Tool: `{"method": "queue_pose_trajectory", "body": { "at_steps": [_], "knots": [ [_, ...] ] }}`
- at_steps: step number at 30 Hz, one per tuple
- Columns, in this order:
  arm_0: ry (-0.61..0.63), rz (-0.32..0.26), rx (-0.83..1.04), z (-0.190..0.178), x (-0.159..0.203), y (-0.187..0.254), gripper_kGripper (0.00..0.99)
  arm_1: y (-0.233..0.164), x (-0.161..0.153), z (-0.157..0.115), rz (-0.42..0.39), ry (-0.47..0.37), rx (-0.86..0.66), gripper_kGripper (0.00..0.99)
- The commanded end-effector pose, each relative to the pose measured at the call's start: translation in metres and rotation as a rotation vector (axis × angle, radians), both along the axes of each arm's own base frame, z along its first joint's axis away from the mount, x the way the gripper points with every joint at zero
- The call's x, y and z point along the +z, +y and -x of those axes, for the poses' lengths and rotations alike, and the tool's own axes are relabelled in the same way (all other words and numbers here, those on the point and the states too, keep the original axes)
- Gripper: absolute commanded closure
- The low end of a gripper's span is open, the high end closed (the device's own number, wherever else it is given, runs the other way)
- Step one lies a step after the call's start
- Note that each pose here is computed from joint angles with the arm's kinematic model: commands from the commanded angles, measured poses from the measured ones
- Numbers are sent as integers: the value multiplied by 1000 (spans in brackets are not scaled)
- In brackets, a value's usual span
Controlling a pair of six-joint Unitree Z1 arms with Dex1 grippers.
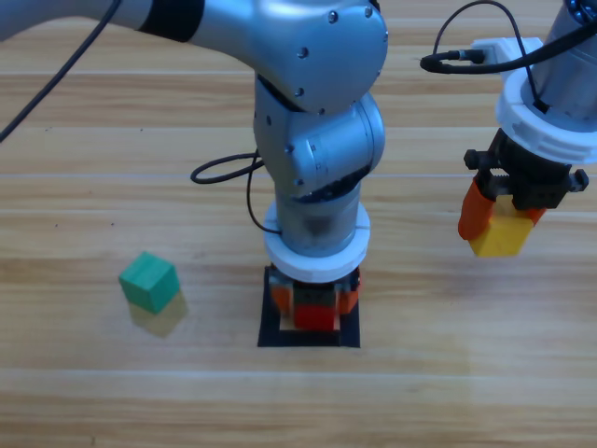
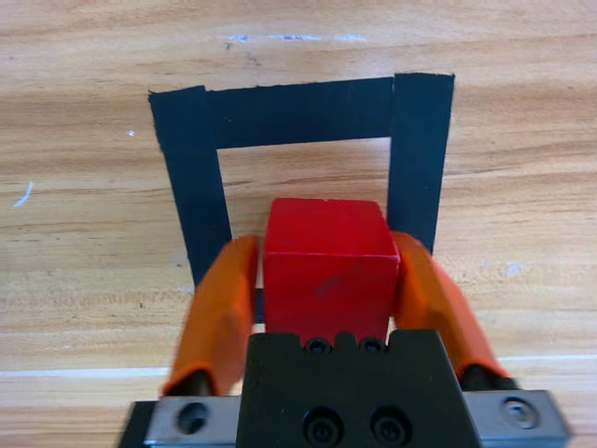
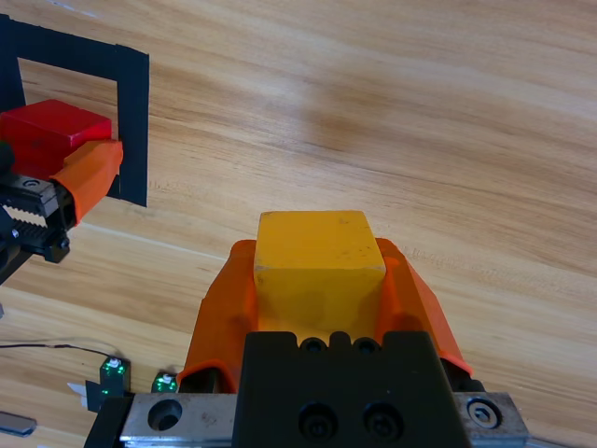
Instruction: Stack the blocks in the rectangular block: red at the bottom, yellow in the middle, green on top
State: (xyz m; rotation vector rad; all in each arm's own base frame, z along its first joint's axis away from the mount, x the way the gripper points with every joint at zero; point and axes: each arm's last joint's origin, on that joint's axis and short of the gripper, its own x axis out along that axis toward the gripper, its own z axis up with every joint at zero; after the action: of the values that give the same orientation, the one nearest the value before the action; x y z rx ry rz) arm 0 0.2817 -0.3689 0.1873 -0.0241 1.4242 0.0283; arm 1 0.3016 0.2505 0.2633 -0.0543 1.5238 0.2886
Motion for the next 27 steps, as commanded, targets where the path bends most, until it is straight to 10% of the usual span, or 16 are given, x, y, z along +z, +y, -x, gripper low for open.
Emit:
{"method": "queue_pose_trajectory", "body": {
  "at_steps": [1,8,17,27],
  "knots": [
    [1,-22,-4,8,-9,-3,0,0,2,-6,-15,-35,-13,990],
    [-54,27,11,15,31,6,0,7,4,-1,5,-54,-12,990],
    [-301,237,76,40,190,108,0,59,13,5,124,-41,-7,990],
    [-193,73,-23,37,136,181,0,127,-17,-1,163,30,-74,990]
  ]
}}
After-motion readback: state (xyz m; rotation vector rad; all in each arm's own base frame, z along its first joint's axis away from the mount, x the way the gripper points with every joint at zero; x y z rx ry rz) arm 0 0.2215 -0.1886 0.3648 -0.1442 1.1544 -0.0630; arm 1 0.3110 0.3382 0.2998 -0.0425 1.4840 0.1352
